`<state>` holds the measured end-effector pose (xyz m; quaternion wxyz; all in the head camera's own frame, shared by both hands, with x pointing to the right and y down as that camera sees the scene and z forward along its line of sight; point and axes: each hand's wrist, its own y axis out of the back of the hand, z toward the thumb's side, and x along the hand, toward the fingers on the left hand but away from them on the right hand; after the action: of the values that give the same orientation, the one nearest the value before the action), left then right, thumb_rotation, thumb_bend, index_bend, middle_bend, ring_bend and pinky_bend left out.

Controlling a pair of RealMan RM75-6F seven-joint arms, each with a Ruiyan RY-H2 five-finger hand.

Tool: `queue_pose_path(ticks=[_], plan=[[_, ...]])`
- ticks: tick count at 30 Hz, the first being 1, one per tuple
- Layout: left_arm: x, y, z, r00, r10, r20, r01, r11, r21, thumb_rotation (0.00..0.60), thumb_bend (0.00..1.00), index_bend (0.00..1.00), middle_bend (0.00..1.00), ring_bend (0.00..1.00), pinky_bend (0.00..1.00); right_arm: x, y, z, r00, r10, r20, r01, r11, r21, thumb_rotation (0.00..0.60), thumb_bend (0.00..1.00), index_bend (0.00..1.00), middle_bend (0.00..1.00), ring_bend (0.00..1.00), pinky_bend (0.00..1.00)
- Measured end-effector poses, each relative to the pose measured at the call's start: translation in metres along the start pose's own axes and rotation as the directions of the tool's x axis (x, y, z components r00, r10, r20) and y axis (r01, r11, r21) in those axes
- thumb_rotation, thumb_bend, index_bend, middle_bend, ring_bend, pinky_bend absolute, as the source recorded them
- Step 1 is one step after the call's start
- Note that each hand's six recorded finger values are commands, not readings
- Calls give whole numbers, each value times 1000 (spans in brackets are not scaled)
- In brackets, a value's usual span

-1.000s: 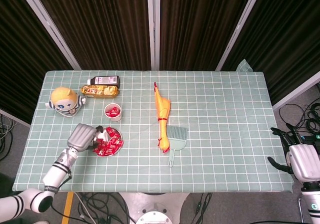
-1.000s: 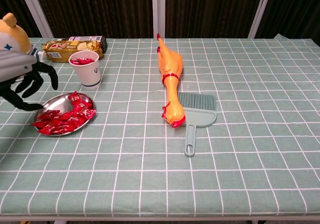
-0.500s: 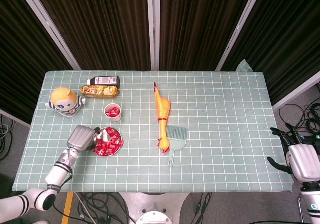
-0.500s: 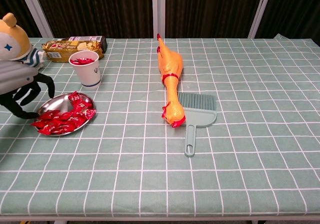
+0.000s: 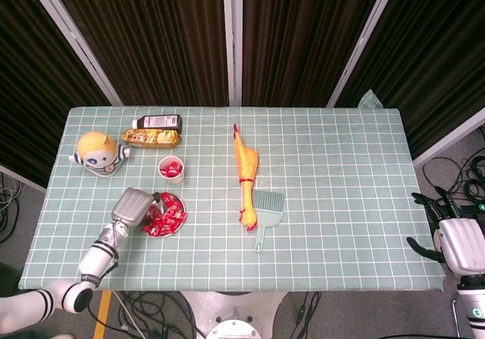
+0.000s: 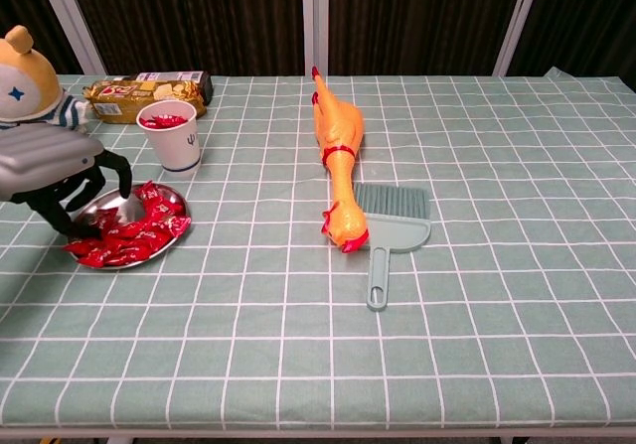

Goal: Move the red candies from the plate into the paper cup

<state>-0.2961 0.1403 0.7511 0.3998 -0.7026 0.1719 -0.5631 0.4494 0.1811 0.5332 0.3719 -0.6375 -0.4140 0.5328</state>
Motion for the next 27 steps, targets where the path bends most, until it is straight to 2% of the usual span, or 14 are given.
queue_pose_path(ticks=[8, 14, 21, 27], plan=[[8, 9, 15, 999, 20, 33, -19, 999, -33, 600, 222, 464, 816, 715, 969, -1, 0, 0, 1000, 1, -4, -1, 1000, -3, 600, 101, 171, 273, 60, 320], [4, 16, -1, 999, 35, 4, -35, 999, -4, 600, 223, 463, 816, 715, 968, 0, -1, -1, 1000, 2, -3, -2, 1000, -6, 600, 101, 171, 273, 60, 320], [0, 8, -16, 1000, 12, -22, -11, 999, 47, 600, 222, 462, 816, 715, 968, 1, -1, -2, 1000, -1, -4, 1, 1000, -12, 600, 101, 171, 273, 60, 320], [3, 5, -18, 1000, 11, -27, -9, 998, 67, 600, 223, 461, 817, 715, 968, 4, 1, -3, 1000, -6, -1, 6, 1000, -9, 600, 101, 171, 274, 60, 320]])
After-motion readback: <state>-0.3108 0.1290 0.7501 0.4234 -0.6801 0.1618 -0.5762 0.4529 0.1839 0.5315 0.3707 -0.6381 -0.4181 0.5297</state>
